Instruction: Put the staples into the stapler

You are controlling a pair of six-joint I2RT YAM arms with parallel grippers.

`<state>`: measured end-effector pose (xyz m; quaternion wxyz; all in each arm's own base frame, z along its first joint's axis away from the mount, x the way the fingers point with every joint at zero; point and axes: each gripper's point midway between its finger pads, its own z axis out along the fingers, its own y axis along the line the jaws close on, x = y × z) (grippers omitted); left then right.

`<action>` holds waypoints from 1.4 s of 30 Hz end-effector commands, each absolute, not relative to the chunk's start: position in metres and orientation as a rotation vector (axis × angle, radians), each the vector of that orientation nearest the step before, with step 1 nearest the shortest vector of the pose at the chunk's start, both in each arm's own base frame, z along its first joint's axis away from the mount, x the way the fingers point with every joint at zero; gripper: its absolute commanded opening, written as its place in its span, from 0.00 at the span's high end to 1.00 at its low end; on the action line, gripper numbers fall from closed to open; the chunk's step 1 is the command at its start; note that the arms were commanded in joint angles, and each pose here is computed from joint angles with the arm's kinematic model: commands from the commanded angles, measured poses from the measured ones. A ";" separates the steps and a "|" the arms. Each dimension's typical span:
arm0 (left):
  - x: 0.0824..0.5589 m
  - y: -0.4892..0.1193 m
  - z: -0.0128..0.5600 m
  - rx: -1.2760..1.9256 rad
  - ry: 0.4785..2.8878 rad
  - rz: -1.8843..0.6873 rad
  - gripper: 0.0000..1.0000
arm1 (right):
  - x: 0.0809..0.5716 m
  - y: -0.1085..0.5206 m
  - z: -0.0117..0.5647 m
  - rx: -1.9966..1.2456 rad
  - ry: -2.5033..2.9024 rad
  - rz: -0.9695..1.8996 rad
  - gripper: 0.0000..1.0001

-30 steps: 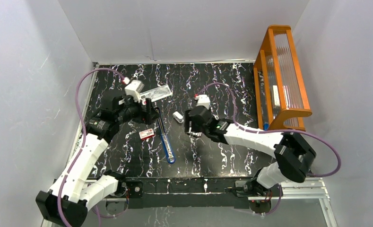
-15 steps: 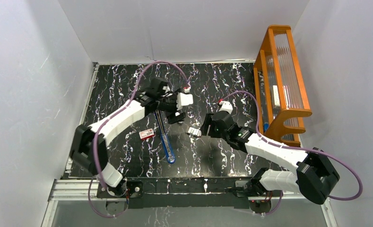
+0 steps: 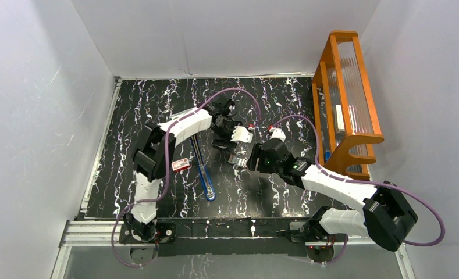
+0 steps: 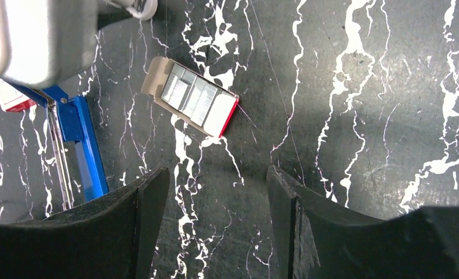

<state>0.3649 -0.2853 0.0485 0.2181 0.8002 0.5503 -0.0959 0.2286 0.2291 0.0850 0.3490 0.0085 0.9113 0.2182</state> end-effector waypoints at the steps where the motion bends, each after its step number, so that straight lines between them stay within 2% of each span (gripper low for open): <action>1: 0.358 -0.273 0.059 2.342 1.572 -0.258 0.46 | 0.230 0.230 0.087 0.051 2.354 0.592 0.30; 10: 0.335 -0.267 0.050 2.336 1.642 -0.368 0.46 | 0.231 0.228 0.087 0.067 2.350 0.594 0.30; 12: 0.335 -0.266 0.046 2.333 1.646 -0.360 0.49 | 0.232 0.227 0.087 0.070 2.349 0.591 0.30; 18: 0.340 -0.270 0.043 2.321 1.629 -0.353 0.85 | 0.230 0.225 0.087 0.076 2.351 0.590 0.31; 22: 0.339 -0.278 0.064 2.274 1.563 -0.382 0.96 | 0.230 0.226 0.091 0.063 2.341 0.608 0.31; 30: 0.305 -0.305 0.141 2.051 1.374 -0.707 1.00 | 0.229 0.265 0.142 -0.028 2.243 1.002 0.30; 37: 0.259 -0.317 0.194 1.944 1.182 -0.924 1.00 | 0.237 0.279 0.190 -0.032 2.187 1.112 0.33; 42: 0.245 -0.319 0.211 1.916 1.111 -0.988 1.00 | 0.241 0.289 0.213 -0.082 2.118 1.194 0.38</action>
